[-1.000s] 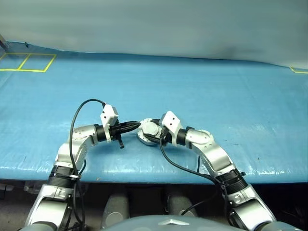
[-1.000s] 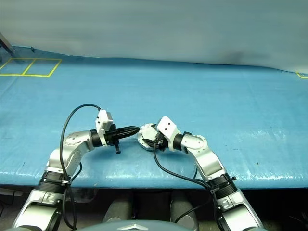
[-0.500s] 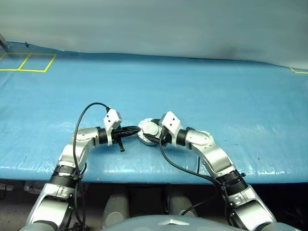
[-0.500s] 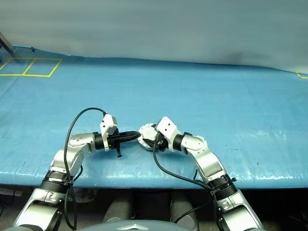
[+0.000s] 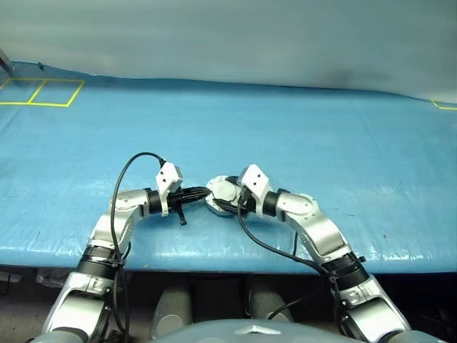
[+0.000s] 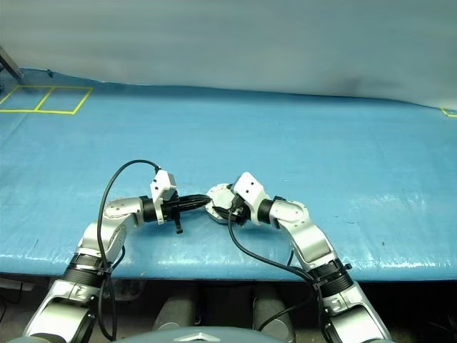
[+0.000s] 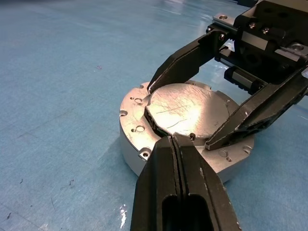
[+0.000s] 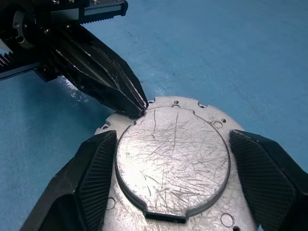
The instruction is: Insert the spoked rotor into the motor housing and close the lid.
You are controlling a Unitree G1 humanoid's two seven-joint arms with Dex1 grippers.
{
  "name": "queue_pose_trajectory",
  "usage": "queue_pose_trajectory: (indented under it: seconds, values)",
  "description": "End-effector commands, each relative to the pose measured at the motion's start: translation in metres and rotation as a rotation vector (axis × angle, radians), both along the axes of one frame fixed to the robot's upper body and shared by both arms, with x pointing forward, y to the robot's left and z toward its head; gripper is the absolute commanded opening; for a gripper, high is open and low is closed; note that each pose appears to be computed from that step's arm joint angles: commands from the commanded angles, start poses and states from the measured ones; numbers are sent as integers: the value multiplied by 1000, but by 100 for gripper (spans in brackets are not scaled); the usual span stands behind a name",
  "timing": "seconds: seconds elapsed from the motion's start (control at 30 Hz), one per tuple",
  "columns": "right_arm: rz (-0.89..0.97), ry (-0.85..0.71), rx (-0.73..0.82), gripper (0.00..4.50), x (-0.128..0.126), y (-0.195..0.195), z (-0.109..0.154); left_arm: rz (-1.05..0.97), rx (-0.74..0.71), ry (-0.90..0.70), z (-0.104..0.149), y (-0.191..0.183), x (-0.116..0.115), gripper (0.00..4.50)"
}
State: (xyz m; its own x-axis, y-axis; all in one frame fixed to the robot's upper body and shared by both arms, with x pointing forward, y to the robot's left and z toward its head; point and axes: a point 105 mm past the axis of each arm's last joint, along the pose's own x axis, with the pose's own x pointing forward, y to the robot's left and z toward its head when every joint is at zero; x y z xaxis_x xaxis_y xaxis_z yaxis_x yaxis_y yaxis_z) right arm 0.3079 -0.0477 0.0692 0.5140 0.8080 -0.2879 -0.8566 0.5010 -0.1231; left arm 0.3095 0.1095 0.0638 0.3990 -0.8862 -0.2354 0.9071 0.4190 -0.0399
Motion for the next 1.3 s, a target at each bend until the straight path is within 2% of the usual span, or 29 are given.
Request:
queue_pose_trajectory:
  seconds: [0.03, 0.2, 0.3, 0.43, 0.6, 0.83, 1.13, 1.3]
  values:
    - [-2, 7, -17, 448, -3, -4, -5, -17, 17, 10, -5, -4, -2, 0]
    - [3, -32, 27, 448, -6, -2, 8, -9, 16, 9, -5, -3, -1, 0]
    - [-38, -43, 139, 448, -4, -3, 28, -6, 15, 10, -5, -2, 0, 0]
    - [-124, -1, 253, 448, 0, -14, 39, -5, 14, 10, -6, -2, -1, 0]
    - [-259, 172, 307, 448, -3, -39, 19, -9, 9, 9, -6, -3, -1, 0]
    - [-360, 467, 540, 448, -19, -61, 3, -13, 8, 6, -6, -3, -2, 0]
    - [-353, 758, 859, 448, -30, -46, -1, -9, 13, 1, -6, 0, -1, 0]
    - [-380, 843, 903, 448, -30, -38, -11, -5, 14, -3, -6, 0, -1, 0]
